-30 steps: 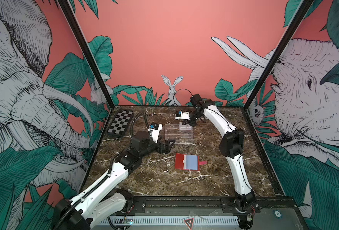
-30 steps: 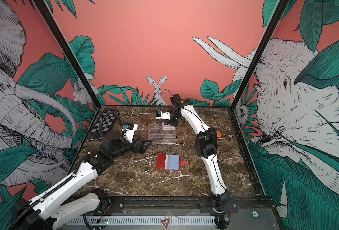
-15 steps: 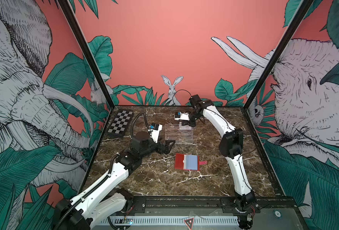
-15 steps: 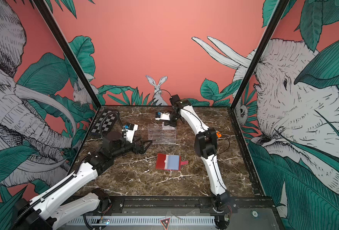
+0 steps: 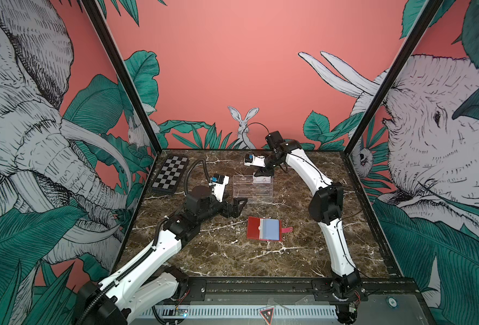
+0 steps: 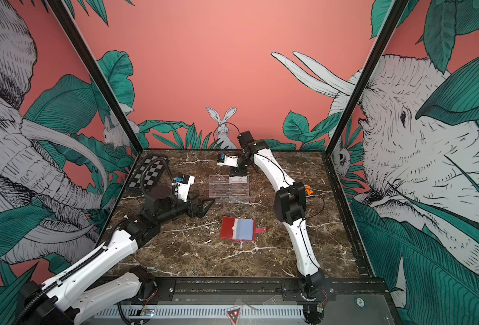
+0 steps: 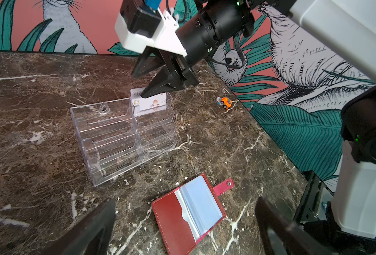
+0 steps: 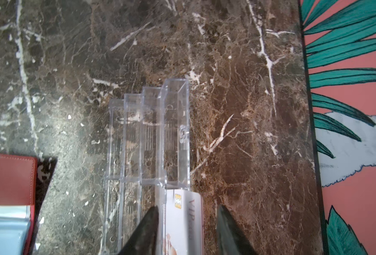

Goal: Take the credit cards out of the card holder
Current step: Place the credit card in the storage box, then reset both arms

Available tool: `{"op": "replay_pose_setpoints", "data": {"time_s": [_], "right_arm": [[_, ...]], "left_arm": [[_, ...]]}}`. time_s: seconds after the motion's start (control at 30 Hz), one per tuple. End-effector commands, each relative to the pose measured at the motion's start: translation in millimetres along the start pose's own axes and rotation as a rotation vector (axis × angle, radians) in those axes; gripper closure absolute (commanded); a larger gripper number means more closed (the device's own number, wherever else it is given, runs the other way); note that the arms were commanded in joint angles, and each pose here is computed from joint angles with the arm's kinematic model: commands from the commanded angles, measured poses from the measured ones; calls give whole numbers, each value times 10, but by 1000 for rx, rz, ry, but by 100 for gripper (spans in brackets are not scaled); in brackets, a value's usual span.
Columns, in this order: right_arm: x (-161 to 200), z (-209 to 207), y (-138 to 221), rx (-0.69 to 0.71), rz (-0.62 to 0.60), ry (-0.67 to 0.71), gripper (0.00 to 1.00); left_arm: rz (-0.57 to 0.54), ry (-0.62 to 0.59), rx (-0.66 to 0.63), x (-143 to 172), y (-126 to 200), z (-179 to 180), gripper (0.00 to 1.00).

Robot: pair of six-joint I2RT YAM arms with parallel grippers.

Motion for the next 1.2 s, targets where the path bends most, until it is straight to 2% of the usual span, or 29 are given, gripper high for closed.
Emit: {"op": "replay_pose_setpoints", "data": {"time_s": [0.0,0.2,0.4,0.6,0.7,0.8,0.93,1.03,1.1,1.17], "right_arm": [[-244,-110,319,129,-42,25,47],[-378,-185,604,279,-55,39,30],[-388,-203,885,471,-64,-8,22],[-282,-26,1245,635,-186,-131,2],[-163,138,1480,725,-260,-255,2],[35,400,1747,839,-347,-442,2],[519,989,1949,1006,-412,-769,2],[930,1489,1950,1141,-375,-1002,2],[1120,1828,1911,1215,-339,-1076,2],[1287,2126,1838,1272,-278,-1110,2]], "left_arm": [[-16,12,-8,26,36,29,1],[-26,11,-11,33,59,31,1],[-60,-22,-45,2,146,25,1],[-98,-72,-142,-45,245,55,1],[-114,-52,-274,-70,284,139,1],[-89,-54,-444,-110,297,251,1],[-106,-75,-634,-182,315,468,1],[-178,66,-707,-191,350,831,1],[-220,157,-745,-160,372,1097,1],[-269,138,-809,-96,367,1283,1]]}}
Point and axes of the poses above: each gripper's point midway between its finger pads, its own y axis back along the fingers, its own z axis along the line the jaws close on, x = y × z, the point moved 10 cm from there along y, back along the fingers, and after that the axes turned 7 degrees about y, right-handed, at the moved point
